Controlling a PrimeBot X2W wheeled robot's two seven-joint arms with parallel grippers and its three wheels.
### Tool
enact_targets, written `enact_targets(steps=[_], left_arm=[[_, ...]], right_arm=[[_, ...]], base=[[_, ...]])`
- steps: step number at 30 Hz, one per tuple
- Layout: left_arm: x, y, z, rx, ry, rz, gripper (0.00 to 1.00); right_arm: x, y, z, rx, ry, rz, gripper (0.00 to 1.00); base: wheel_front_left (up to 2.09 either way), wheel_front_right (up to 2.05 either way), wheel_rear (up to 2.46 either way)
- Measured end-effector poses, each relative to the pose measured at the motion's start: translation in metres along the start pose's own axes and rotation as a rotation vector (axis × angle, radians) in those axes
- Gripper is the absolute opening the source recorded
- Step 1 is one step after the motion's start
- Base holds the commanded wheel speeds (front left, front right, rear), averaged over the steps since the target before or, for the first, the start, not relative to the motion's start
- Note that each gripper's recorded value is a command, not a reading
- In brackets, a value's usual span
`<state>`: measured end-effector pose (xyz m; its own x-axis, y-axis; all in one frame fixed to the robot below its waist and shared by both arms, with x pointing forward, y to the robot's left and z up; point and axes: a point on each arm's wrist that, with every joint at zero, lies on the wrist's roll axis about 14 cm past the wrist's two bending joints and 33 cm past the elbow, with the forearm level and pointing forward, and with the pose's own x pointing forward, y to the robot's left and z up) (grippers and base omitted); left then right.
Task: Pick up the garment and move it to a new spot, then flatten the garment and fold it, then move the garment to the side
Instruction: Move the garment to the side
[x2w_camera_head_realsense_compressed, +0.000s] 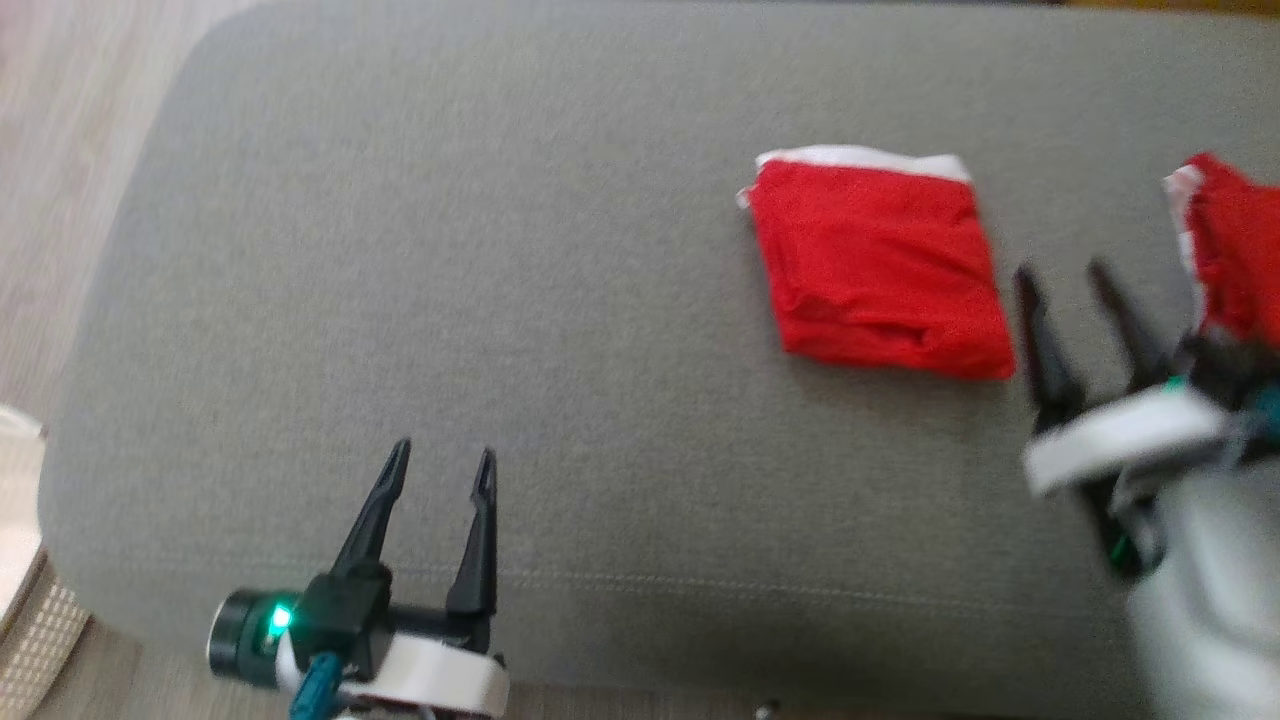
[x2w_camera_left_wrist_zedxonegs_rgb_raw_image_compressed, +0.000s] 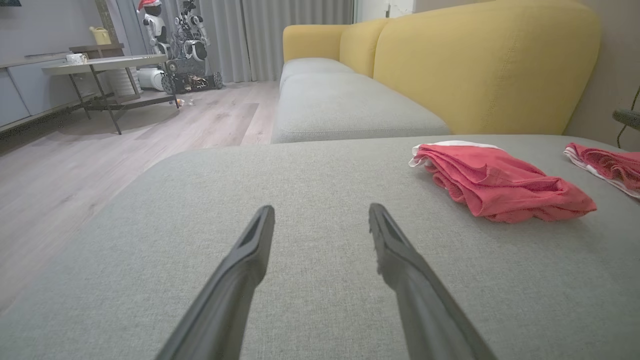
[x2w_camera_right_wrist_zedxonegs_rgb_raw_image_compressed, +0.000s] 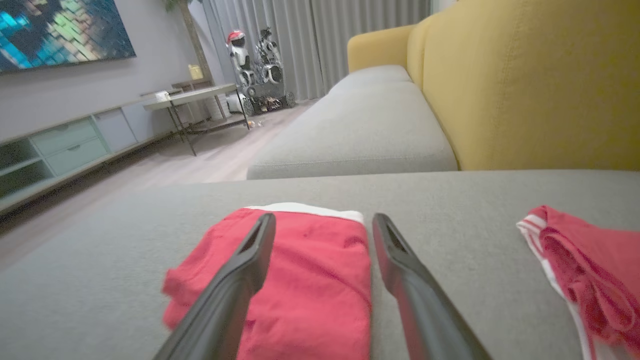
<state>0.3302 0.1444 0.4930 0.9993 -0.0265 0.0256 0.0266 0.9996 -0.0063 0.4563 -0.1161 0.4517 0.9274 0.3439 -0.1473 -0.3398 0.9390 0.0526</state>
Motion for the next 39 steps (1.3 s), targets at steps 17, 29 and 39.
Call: enact_targets(steps=[17,29,39], left_arm=[[0.033,0.002,-0.020,0.027,0.057,0.000,1.00],[0.045,-0.012,-0.016,0.012,0.034,-0.044,1.00],[0.059,-0.044,-0.016,-0.021,0.017,-0.144,1.00]], right_arm=[[0.060,-0.055,-0.098,-0.042,0.606,-0.003,0.48],[0.052,-0.066,-0.078,-0.103,0.563,0.031,0.00],[0.003,-0.148,-0.037,-0.233,0.560,-0.110,0.00]], base=[[0.00,0.00,0.00],[0.00,0.00,0.00],[0.00,0.00,0.00]])
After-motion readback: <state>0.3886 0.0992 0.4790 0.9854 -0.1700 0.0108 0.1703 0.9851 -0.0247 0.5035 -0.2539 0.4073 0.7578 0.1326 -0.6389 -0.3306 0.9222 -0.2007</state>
